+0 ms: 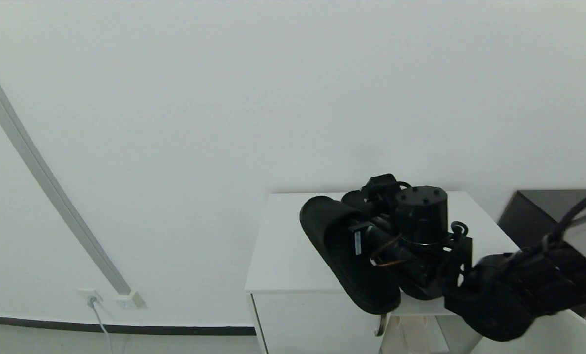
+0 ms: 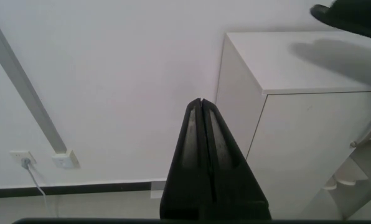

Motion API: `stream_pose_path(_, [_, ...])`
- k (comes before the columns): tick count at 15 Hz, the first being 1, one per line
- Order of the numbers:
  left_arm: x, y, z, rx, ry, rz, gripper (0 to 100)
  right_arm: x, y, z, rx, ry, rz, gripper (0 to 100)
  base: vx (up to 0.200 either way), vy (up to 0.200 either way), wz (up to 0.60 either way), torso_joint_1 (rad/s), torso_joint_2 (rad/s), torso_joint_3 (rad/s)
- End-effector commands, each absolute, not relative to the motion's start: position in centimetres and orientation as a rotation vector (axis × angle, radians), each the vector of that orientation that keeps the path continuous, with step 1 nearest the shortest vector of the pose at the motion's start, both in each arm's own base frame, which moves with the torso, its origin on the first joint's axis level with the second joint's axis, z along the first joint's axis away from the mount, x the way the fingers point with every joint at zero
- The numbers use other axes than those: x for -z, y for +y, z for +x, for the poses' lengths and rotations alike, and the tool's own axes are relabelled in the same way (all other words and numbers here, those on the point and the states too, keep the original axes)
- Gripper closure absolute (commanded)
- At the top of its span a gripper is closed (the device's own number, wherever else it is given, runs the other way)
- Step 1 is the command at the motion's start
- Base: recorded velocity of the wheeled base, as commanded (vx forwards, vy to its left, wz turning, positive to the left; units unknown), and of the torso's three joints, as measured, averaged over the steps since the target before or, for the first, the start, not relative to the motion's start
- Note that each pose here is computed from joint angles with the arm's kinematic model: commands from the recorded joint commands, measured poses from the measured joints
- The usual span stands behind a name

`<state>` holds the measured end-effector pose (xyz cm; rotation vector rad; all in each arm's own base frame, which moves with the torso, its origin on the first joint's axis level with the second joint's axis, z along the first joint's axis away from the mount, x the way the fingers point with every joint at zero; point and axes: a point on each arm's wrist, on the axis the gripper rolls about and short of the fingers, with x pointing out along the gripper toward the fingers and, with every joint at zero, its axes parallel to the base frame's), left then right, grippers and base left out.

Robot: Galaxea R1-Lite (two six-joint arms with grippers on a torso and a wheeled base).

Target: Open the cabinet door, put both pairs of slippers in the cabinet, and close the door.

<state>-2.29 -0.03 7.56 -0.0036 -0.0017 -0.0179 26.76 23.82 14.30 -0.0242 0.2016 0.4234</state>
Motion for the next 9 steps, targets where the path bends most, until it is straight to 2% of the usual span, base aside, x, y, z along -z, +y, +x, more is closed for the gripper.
stream_pose_path(1, [-7.5,0.0,-2.3,0.017,0.000,-0.005,100,-16.6,20.5,22.7,-0.525,0.184,-0.003,100,0.000,0.000,0.00,0.000,0.00,0.000])
stream_pose_path(3, [-7.5,0.0,-2.3,0.018,0.000,-0.006,100,-16.4,19.4,20.5,-0.622,0.216,-0.004,100,0.000,0.000,0.00,0.000,0.00,0.000])
stream_pose_path(9, [-7.5,0.0,-2.3,0.018,0.000,-0.005,100,-15.2,20.4,19.6,-0.662,0.256,-0.036,100,0.000,0.000,0.00,0.000,0.00,0.000])
